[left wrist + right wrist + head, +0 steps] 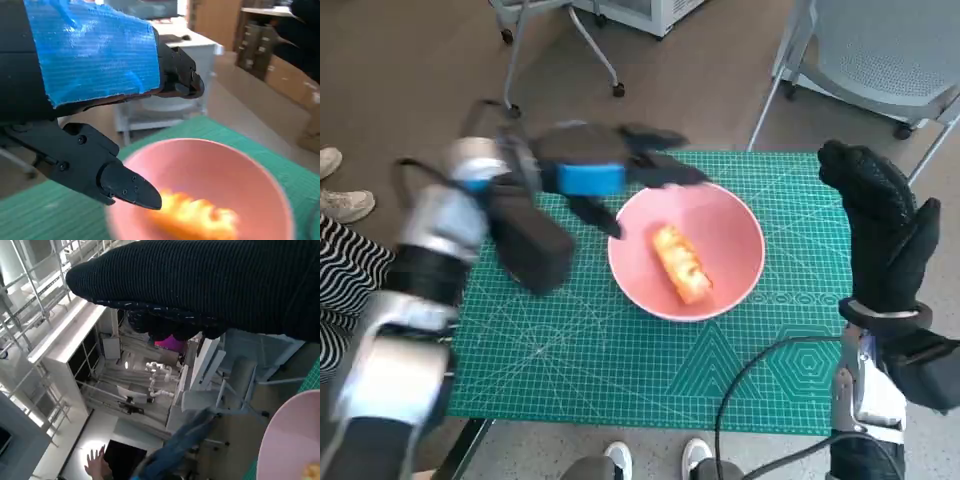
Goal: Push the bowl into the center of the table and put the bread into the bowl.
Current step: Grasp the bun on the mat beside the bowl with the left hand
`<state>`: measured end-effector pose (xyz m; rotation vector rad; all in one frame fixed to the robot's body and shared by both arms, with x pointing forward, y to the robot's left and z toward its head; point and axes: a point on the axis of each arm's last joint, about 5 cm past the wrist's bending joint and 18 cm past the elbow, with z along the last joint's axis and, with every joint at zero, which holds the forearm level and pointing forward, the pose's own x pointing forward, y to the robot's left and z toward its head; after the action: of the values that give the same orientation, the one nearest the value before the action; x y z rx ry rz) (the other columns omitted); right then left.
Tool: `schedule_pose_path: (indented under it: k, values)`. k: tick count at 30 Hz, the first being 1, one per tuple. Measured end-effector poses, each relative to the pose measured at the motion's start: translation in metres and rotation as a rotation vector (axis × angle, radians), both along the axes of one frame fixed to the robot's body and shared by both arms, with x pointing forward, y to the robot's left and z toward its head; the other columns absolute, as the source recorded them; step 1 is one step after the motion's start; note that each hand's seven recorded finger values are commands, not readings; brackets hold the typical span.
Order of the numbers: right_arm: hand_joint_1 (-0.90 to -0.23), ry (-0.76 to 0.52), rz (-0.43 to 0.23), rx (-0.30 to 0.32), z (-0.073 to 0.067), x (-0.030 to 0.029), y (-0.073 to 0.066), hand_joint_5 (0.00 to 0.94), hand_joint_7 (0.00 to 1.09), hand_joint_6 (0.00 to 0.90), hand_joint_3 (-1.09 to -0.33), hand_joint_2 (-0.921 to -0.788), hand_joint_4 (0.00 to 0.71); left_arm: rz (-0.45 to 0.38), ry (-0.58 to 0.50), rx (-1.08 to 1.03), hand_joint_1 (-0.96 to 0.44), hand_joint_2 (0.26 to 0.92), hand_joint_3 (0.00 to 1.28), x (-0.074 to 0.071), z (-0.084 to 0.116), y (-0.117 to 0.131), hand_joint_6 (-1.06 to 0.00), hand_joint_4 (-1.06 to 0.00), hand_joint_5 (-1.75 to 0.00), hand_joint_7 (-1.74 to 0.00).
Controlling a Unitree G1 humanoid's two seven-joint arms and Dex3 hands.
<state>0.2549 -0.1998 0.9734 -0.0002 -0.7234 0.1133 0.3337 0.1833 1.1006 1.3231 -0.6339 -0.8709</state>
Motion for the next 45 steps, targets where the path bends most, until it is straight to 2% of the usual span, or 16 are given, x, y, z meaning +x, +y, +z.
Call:
schedule_pose_path:
  k: [8, 19, 26, 35, 45]
  values:
    - [-0.717, 0.006, 0.011, 0.003, 0.0, 0.0024, 0.001, 0.001, 0.52, 0.104, -0.738, -0.921, 0.202, 0.107, 0.005, 0.055, -0.52, 0.795, 0.01, -0.014, 0.017, 0.031, -0.09, 0.0, 0.0, -0.03]
    - [-0.729, 0.014, 0.034, 0.002, -0.002, 0.0038, 0.001, 0.0, 0.52, 0.102, -0.736, -0.921, 0.194, 0.256, 0.175, 0.151, -0.25, 0.697, 0.0, -0.028, 0.021, 0.055, -0.08, 0.0, 0.0, -0.03]
    - [-0.717, 0.015, 0.044, 0.008, -0.002, 0.0046, 0.0, 0.0, 0.52, 0.103, -0.737, -0.921, 0.194, 0.307, 0.248, 0.143, -0.15, 0.689, 0.0, -0.029, 0.013, 0.062, -0.08, 0.0, 0.0, -0.03]
    - [-0.723, 0.017, 0.051, 0.009, -0.003, 0.0054, 0.0, 0.0, 0.52, 0.104, -0.736, -0.921, 0.194, 0.37, 0.314, 0.131, -0.11, 0.696, 0.0, -0.024, 0.0, 0.068, -0.08, 0.0, 0.0, -0.02]
    - [-0.732, 0.016, 0.054, -0.001, -0.002, 0.0055, -0.002, 0.0, 0.51, 0.105, -0.735, -0.921, 0.194, 0.441, 0.416, 0.157, -0.09, 0.702, 0.01, -0.012, -0.029, 0.065, -0.1, 0.0, 0.0, -0.02]
